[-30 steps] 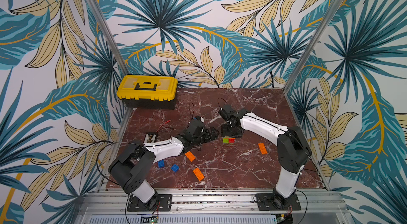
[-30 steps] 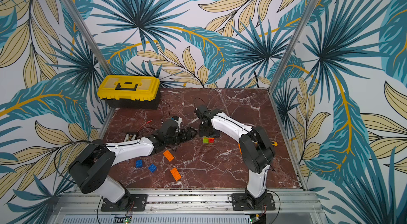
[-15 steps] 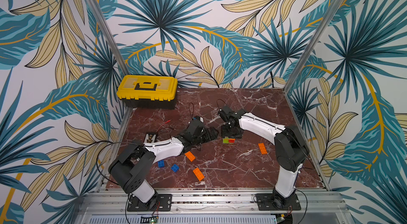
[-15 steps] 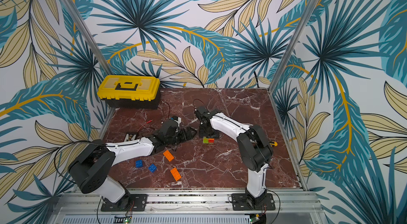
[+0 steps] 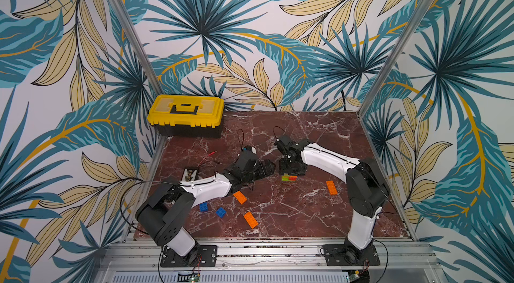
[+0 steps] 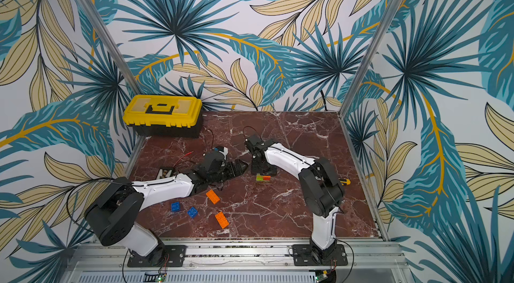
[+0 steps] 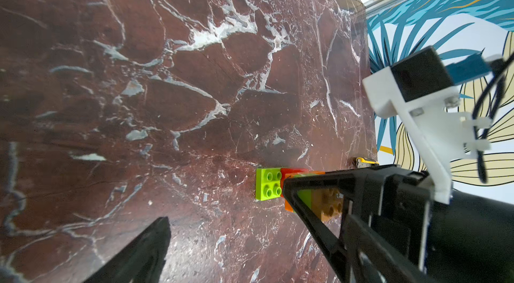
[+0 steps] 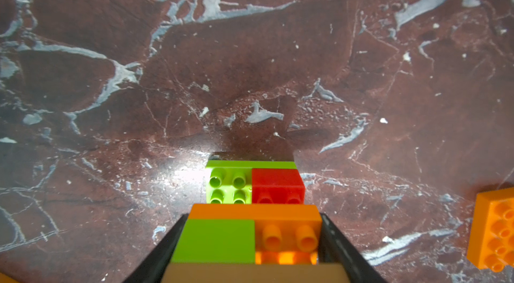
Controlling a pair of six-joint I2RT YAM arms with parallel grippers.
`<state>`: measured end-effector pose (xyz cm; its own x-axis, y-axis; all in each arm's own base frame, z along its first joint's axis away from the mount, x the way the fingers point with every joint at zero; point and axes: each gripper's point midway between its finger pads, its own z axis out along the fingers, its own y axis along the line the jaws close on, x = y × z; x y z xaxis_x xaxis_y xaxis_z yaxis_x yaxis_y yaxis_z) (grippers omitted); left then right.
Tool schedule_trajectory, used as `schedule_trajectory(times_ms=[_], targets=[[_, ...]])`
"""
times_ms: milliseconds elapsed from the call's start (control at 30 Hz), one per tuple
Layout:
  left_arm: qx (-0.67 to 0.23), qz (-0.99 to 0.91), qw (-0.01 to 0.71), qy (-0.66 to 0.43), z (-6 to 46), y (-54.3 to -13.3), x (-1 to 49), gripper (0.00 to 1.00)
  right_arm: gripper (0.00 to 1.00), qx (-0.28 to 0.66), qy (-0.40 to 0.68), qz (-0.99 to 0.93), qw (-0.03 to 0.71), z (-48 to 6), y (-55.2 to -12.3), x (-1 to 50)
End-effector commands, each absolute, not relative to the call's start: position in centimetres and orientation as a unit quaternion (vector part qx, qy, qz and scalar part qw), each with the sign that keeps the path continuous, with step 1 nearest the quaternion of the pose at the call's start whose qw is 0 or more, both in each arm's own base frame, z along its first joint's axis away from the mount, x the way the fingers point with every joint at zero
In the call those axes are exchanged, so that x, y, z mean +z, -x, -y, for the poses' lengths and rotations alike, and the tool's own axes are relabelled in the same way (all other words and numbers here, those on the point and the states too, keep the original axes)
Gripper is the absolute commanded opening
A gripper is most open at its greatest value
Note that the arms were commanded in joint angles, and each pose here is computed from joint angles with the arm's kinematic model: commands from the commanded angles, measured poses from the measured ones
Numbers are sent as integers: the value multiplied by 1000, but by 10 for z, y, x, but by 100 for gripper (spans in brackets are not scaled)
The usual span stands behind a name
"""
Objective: Assemble the number 5 with lego
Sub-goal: Assemble the lego brick with the lego brick.
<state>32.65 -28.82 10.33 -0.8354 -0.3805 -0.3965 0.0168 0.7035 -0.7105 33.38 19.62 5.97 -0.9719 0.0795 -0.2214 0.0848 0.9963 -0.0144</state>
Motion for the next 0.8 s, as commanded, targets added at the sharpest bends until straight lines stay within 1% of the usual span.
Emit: schedule_trajectory(times_ms=[0, 333, 767], targets=[[-373, -878, 280, 109, 284, -328, 113, 100, 69, -31, -48, -994, 98, -190, -327, 46], [-365, -880, 281, 117, 279, -327, 111, 100, 69, -19, -47, -994, 101, -196, -329, 44], [-363, -880, 281, 120, 277, -327, 110, 100, 69, -37, -48, -994, 91, -190, -326, 36]])
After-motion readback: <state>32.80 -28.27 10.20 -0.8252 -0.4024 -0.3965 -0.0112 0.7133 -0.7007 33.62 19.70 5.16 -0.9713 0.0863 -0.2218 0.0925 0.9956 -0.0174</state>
